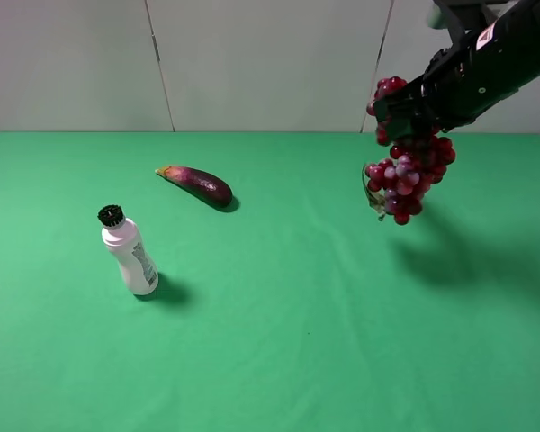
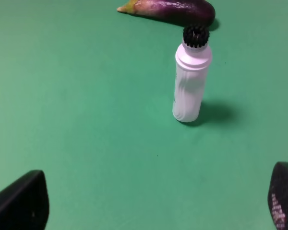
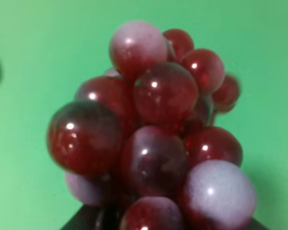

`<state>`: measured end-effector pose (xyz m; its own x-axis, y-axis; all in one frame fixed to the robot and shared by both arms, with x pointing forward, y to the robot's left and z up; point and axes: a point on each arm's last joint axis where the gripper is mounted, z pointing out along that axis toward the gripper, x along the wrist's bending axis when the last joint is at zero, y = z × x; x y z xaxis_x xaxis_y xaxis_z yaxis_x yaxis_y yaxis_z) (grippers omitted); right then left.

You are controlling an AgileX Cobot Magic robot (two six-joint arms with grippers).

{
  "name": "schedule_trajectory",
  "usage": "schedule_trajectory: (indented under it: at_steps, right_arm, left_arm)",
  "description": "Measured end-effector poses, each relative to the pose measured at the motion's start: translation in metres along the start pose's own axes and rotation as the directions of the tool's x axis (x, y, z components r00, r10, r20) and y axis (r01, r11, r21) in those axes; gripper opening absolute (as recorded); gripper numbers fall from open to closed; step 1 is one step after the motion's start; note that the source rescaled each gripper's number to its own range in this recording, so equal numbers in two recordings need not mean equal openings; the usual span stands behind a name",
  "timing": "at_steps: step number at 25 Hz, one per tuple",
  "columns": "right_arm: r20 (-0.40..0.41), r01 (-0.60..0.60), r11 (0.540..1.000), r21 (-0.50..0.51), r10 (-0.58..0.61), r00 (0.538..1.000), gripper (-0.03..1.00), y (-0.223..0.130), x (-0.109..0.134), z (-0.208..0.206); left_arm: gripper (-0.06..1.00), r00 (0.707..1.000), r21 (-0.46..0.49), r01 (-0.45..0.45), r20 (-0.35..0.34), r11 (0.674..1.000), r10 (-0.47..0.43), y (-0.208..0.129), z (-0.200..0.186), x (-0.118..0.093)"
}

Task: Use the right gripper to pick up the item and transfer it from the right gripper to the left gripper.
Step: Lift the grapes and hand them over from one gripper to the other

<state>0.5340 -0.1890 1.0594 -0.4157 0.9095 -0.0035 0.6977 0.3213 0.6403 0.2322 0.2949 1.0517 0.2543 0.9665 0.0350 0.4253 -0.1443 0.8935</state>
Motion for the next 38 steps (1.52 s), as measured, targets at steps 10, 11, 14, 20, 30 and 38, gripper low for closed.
schedule_trajectory:
  at_steps: [10,11,14,20,30,38]
  right_arm:
    - [-0.182,0.217,0.974,-0.069,-0.227,0.957,0.03,0.003,0.017,-0.003]
    - [-0.199,0.229,0.97,-0.086,-0.242,0.95,0.03,0.004,0.019,-0.003]
    - [-0.234,0.287,0.95,-0.121,-0.308,0.922,0.03,0.004,0.023,-0.004]
    - [-0.238,0.391,0.908,-0.149,-0.417,0.877,0.03,0.004,0.025,-0.005]
    - [-0.245,0.532,0.829,-0.171,-0.559,0.792,0.03,0.001,0.027,-0.005]
    - [-0.268,0.581,0.795,-0.172,-0.606,0.749,0.03,-0.002,0.029,-0.006]
  left_arm:
    - [0.96,1.0,0.0,0.0,0.0,1.0,0.0,0.0,0.0,0.0]
    - [0.96,1.0,0.0,0.0,0.0,1.0,0.0,0.0,0.0,0.0]
    - [0.96,1.0,0.0,0.0,-0.001,1.0,0.0,0.0,0.0,0.0]
    - [0.96,1.0,0.0,-0.001,-0.002,1.0,0.001,0.0,0.0,0.0]
    - [0.96,1.0,0.0,-0.002,-0.003,1.0,0.002,0.0,0.0,0.0]
    - [0.96,0.997,0.025,-0.075,0.002,0.997,0.075,0.003,0.003,0.001]
